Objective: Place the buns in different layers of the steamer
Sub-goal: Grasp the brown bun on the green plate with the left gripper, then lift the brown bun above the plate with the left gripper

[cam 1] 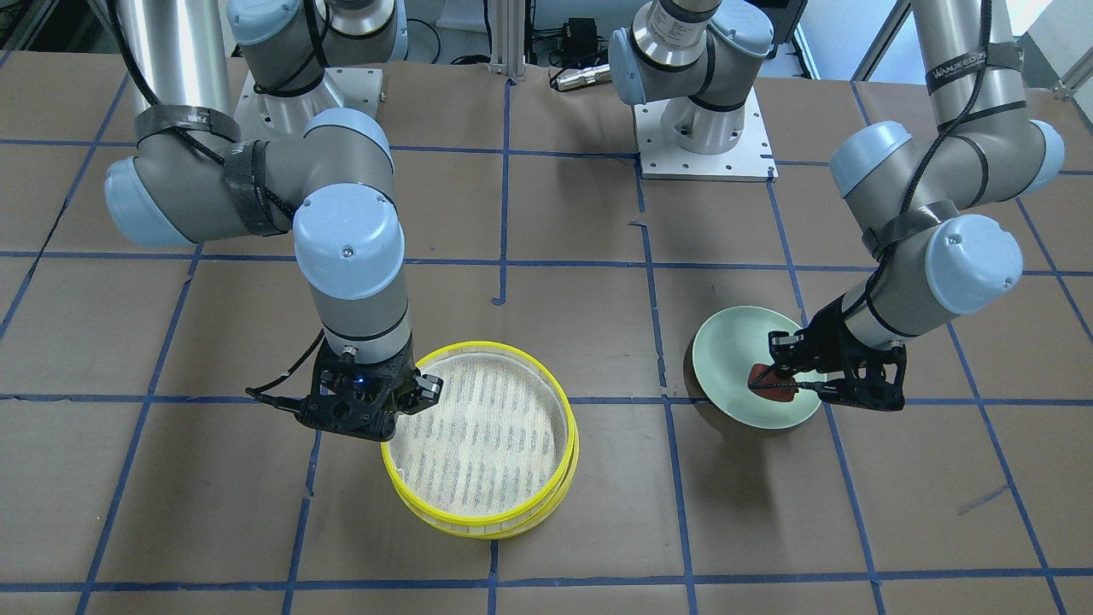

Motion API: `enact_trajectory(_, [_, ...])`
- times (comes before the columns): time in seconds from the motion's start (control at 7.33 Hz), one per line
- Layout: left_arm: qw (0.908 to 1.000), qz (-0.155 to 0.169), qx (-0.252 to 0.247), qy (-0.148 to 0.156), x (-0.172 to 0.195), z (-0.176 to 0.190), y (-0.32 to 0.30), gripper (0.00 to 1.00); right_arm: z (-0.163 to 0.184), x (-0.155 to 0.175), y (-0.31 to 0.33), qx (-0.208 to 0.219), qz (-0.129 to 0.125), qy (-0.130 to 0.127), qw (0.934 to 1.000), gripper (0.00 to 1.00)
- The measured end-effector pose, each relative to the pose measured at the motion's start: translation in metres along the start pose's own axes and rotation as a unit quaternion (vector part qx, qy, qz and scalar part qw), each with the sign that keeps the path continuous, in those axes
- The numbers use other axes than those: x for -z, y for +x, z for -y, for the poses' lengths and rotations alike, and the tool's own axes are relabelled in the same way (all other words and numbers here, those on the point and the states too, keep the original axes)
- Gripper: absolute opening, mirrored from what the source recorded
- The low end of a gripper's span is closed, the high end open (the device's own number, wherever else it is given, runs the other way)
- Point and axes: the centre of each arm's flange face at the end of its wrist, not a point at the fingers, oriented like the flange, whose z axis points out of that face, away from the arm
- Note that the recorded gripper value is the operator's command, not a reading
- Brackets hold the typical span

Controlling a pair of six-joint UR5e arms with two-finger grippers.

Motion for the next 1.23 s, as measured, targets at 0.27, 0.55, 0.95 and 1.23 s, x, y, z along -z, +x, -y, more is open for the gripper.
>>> enact_trajectory(0.27, [0.9999, -0.001, 0.012, -0.006, 0.007, 0.004, 0.016, 0.01, -0.001, -0.003, -0.003, -0.001, 0.003, 0.0, 1.0, 0.09])
enact_trajectory(0.55, [0.9999, -0.001, 0.014, -0.007, 0.008, 0.004, 0.019, 0.01, -0.002, -0.01, -0.01, 0.002, 0.01, -0.002, 0.9999, 0.1])
enact_trajectory(0.95, [0.9999, 0.0, 0.014, -0.007, 0.009, 0.003, 0.019, 0.01, -0.003, -0.014, -0.012, 0.006, 0.01, -0.005, 0.9999, 0.11])
enact_trajectory(1.23, [0.9999, 0.001, 0.014, -0.004, 0.011, 0.004, 0.019, 0.01, -0.004, -0.015, -0.011, 0.007, 0.007, -0.007, 0.9999, 0.11])
